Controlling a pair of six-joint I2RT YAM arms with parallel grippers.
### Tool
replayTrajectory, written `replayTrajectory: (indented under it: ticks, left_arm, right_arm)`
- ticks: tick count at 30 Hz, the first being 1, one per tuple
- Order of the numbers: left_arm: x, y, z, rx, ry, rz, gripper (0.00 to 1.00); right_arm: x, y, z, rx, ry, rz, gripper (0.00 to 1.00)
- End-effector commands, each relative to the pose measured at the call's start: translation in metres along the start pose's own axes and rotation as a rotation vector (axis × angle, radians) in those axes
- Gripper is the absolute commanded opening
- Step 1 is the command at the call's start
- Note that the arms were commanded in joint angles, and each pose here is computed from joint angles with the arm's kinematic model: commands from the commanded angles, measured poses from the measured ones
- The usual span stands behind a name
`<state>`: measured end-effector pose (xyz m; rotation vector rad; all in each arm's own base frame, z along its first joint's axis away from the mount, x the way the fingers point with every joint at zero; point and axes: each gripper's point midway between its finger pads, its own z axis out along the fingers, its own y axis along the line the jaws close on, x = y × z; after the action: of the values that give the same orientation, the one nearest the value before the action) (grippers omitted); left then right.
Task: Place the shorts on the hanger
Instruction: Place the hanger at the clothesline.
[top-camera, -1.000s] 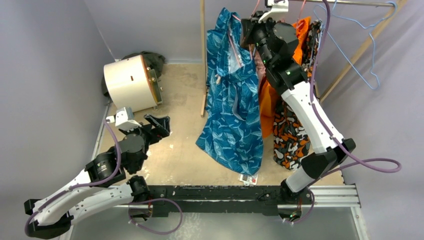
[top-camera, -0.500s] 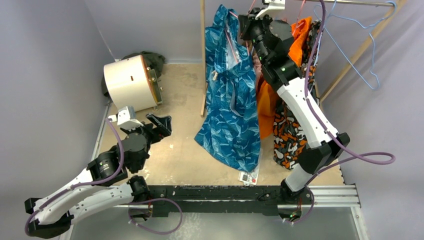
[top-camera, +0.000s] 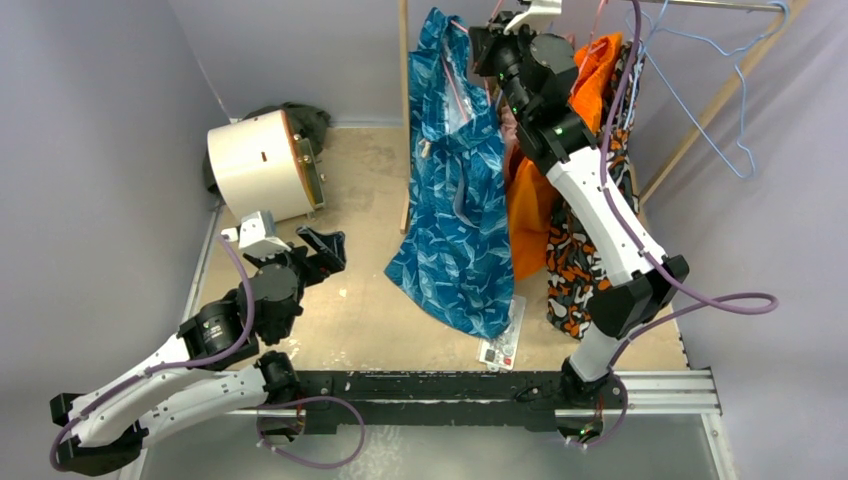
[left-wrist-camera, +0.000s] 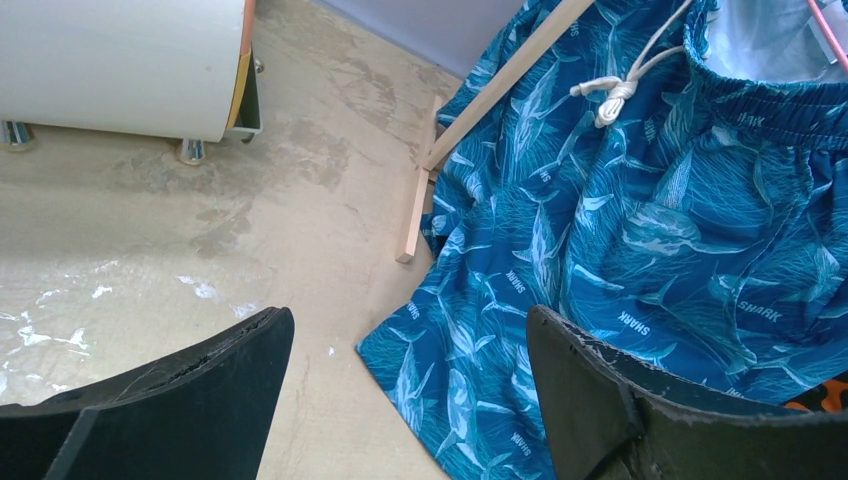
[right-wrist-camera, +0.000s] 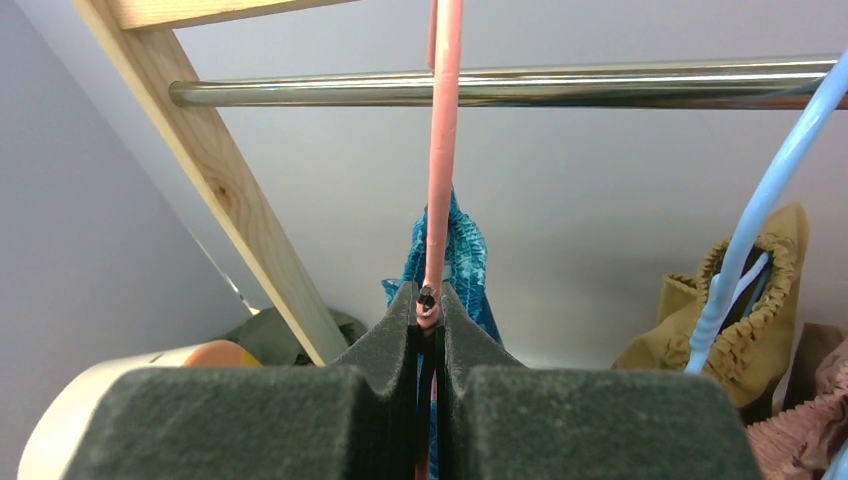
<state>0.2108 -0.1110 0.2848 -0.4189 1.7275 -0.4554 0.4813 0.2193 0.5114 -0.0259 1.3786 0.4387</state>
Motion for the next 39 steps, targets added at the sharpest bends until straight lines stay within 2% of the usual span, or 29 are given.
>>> replayTrajectory:
  ticks: [1, 4, 10, 30, 39]
  left_arm:
    - [-0.003, -0.004, 0.002, 0.010, -0.018, -0.013, 0.86]
    - [-0.001, -0.004, 0.002, 0.010, -0.015, -0.010, 0.86]
    - [0.001, -0.006, 0.003, 0.011, -0.009, -0.008, 0.86]
    - [0.008, -0.013, 0.007, 0.021, 0.010, -0.009, 0.86]
    - [0.011, -0.013, 0.008, 0.023, 0.017, -0.010, 0.86]
  right_arm:
    - [-0.028, 0.002, 0.002, -0.012, -0.068, 0.026, 0.00]
    - [-0.020, -0.004, 0.004, 0.019, -0.033, 0.014, 0.00]
    - [-0.027, -0.020, -0.001, 0.111, -0.047, 0.018, 0.00]
    - [0.005, -0.004, 0.019, 0.051, 0.086, 0.063, 0.00]
    - [0.022, -0.026, 0.020, 0.171, 0.148, 0.032, 0.00]
